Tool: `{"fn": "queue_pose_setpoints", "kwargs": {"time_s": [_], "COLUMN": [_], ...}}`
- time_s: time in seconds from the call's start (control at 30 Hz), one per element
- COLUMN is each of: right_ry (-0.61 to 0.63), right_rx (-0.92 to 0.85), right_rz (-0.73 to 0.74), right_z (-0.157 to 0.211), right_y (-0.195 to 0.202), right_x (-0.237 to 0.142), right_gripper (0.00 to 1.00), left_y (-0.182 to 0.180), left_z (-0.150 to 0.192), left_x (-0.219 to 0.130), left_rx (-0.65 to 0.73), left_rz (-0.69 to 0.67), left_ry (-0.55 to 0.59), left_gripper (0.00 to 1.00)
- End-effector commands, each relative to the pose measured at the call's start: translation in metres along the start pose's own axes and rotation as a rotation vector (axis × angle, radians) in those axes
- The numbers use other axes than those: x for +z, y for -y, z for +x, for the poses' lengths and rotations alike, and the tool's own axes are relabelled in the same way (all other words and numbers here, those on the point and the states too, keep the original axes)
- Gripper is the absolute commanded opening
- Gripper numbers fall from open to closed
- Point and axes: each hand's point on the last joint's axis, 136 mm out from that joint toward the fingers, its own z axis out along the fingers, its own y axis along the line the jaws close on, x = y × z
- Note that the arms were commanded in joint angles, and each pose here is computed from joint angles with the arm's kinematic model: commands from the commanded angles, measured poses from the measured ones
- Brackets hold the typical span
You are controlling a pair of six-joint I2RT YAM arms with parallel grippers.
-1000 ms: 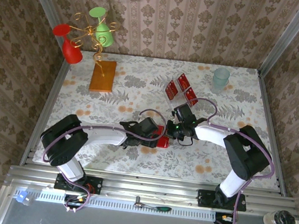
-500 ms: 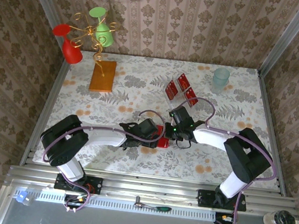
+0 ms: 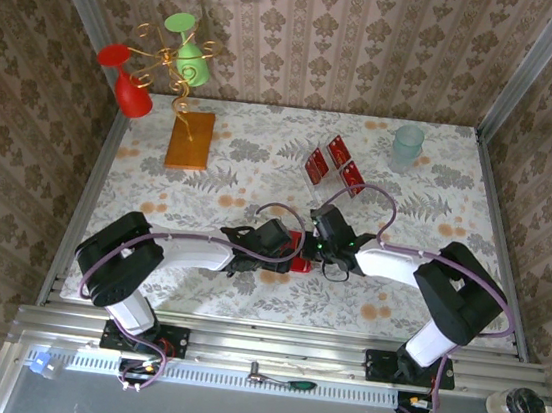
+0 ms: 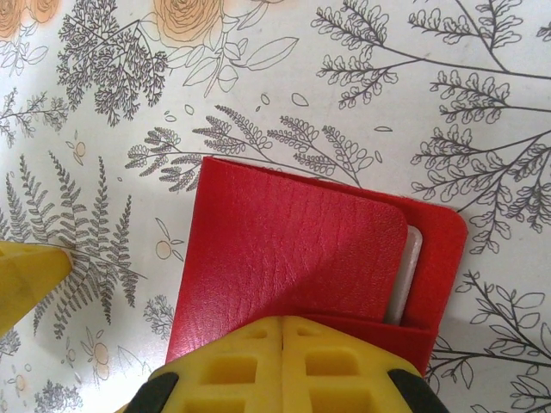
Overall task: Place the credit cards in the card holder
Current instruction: Close the button on the card holder.
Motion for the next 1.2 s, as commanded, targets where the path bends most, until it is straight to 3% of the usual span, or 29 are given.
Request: {"fn": "queue_pose_setpoints", "kwargs": {"time_s": [0.0,0.47,0.67,0.83,1.17], "right_ry": [-0.346,-0.360,-0.353,-0.343,-0.260], "right_rx": [-0.015,-0.047,-0.026,-0.025,-0.017], "right_rz": [0.222,0.250,0.233,0.203,0.089], "right_z": [0.113,0.137,0.131,0.118,0.055], "right_y": [0.065,0.078,0.068,0.053,0.005], "right_x": [0.003,0.002,0.005,0.005,-0.011], "right_gripper": [0.00,0.00,0.00,0.00,0.12], "left_y": [-0.009,-0.010,-0.010,-0.009,-0.005], "left_z": [0.031,0.032,0.032,0.030,0.026], "left_x": [0.011,0.010,0.009,0.007,0.006], "left_rx": [0.030,0.025,0.020,0.022,0.024], "left_rz": [-0.038,-0.035,-0.034,-0.031,-0.023], "left_ry": [-0.092,-0.089,-0.086,-0.080,-0.073], "left_gripper": [1.00,1.00,1.00,1.00,1.00]}}
